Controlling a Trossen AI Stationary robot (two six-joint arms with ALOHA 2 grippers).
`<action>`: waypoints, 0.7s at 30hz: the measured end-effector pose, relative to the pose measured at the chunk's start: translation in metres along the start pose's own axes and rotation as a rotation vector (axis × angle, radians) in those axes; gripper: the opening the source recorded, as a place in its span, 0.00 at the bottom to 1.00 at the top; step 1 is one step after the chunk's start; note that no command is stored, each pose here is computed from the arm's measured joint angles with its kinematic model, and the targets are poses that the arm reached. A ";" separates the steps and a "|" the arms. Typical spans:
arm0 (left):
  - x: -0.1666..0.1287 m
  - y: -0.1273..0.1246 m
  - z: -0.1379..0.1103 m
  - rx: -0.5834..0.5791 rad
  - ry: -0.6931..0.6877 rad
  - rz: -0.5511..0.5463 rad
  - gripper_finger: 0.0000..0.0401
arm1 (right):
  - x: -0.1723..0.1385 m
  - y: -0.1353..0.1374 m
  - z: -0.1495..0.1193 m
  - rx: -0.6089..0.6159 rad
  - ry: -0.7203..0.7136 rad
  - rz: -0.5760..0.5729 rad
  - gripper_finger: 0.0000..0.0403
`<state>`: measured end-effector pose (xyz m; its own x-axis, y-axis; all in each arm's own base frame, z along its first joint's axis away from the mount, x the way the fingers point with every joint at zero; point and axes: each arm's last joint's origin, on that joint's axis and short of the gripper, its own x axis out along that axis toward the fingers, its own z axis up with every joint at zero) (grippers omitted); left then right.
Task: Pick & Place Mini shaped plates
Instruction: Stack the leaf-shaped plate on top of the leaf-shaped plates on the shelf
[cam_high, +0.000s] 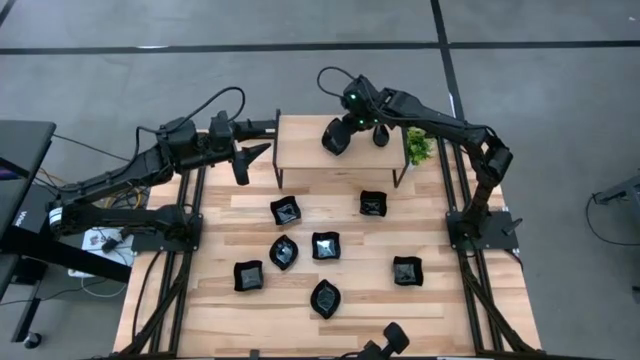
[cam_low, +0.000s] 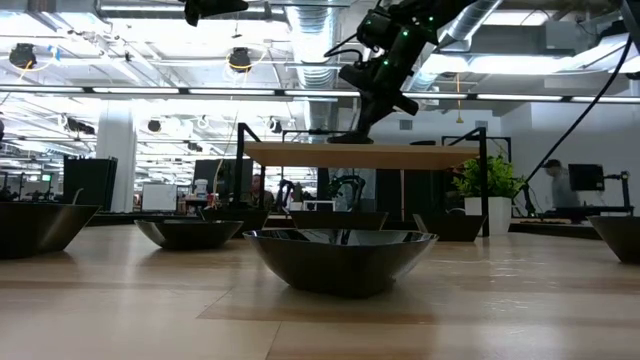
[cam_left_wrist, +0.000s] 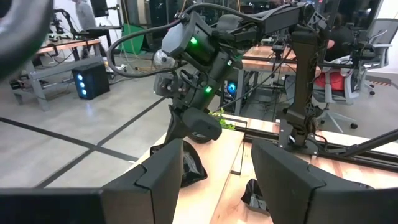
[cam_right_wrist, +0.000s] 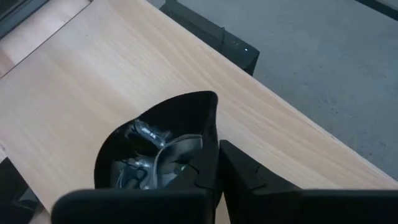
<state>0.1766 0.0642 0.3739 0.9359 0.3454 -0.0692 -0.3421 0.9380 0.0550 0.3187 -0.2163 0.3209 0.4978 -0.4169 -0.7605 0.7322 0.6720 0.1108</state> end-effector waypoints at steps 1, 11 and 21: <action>0.000 0.000 0.000 0.000 0.000 0.000 0.48 | 0.000 0.000 0.000 0.000 0.000 0.000 0.03; 0.000 0.000 0.000 0.000 0.000 0.000 0.48 | 0.000 0.002 -0.001 -0.021 0.000 -0.002 0.19; 0.000 0.000 0.000 0.001 -0.005 0.000 0.48 | -0.035 -0.004 0.002 -0.053 -0.058 -0.060 0.23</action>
<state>0.1768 0.0642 0.3743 0.9362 0.3456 -0.0643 -0.3424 0.9379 0.0557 0.2991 -0.2055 0.3482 0.4810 -0.4909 -0.7264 0.7364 0.6758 0.0309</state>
